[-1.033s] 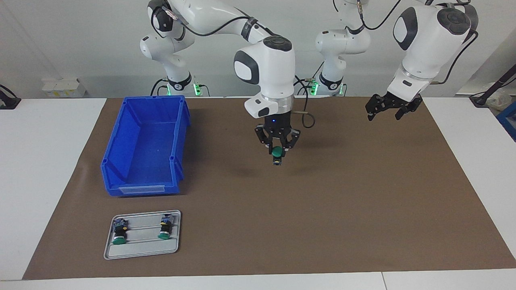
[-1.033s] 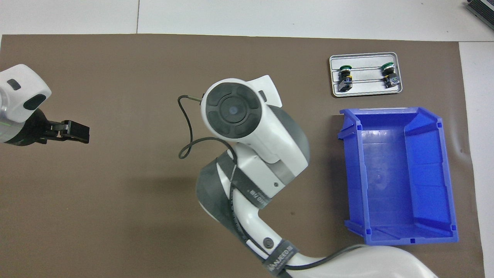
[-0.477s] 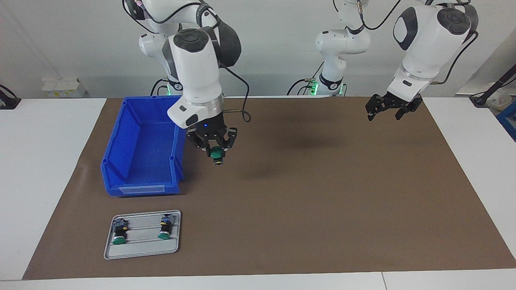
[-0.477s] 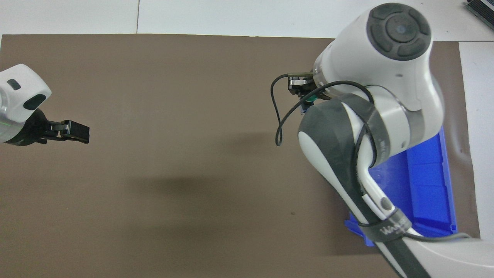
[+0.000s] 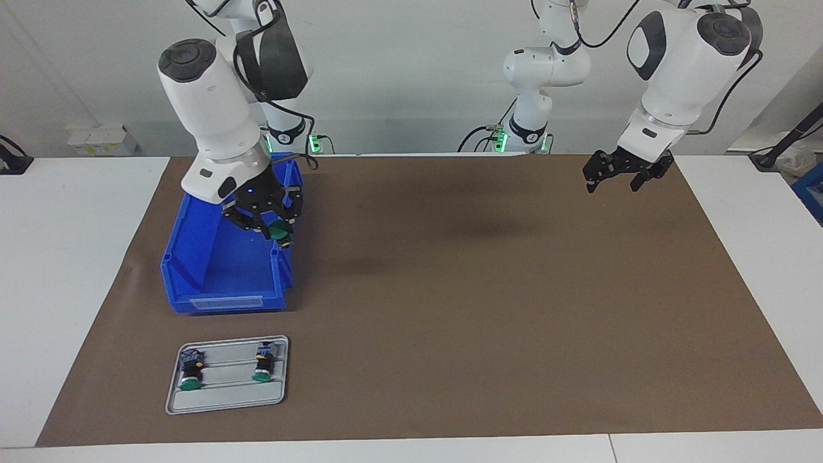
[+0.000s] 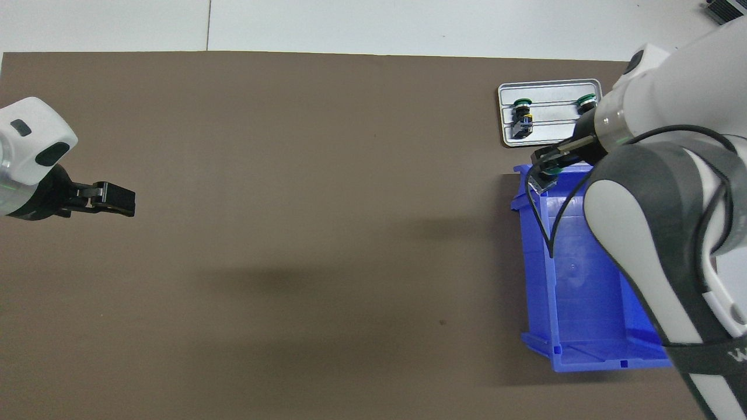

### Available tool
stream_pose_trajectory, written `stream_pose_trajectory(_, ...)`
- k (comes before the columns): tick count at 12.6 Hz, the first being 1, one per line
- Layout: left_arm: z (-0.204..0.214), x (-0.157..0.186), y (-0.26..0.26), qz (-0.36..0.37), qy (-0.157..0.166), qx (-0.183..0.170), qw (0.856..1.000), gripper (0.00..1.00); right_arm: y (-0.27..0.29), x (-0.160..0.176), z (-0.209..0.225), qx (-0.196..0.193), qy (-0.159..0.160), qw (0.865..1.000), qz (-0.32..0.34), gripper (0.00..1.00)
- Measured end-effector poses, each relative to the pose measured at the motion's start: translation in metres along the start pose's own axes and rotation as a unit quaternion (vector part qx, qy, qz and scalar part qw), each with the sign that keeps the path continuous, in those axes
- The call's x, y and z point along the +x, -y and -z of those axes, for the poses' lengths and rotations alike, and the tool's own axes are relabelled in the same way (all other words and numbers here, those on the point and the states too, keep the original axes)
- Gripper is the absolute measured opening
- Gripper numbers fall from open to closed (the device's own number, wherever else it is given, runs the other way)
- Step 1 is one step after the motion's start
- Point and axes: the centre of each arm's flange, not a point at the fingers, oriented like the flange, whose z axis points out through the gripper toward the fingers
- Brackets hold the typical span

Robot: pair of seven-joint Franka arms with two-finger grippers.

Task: Place and press button with both arms
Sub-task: 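Carry the held button over the blue bin with the right gripper, then lower the button into the blue bin and open the right gripper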

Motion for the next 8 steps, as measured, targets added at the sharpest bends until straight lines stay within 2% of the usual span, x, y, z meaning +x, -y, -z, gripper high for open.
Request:
stream_pose_trajectory(3, 0.0, 0.0, 0.0, 0.0, 0.0, 0.0, 1.0, 1.0, -0.05, -0.027, -0.008, 0.009, 0.009, 0.994, 0.108, 0.41)
stream_pose_trajectory(6, 0.0, 0.0, 0.0, 0.0, 0.0, 0.0, 1.0, 1.0, -0.092, -0.044, -0.029, 0.022, -0.015, 0.977, 0.213, 0.41)
stream_pose_trajectory(8, 0.0, 0.0, 0.0, 0.0, 0.0, 0.0, 1.0, 1.0, -0.11, -0.054, -0.046, 0.029, -0.023, 0.966, 0.254, 0.41)
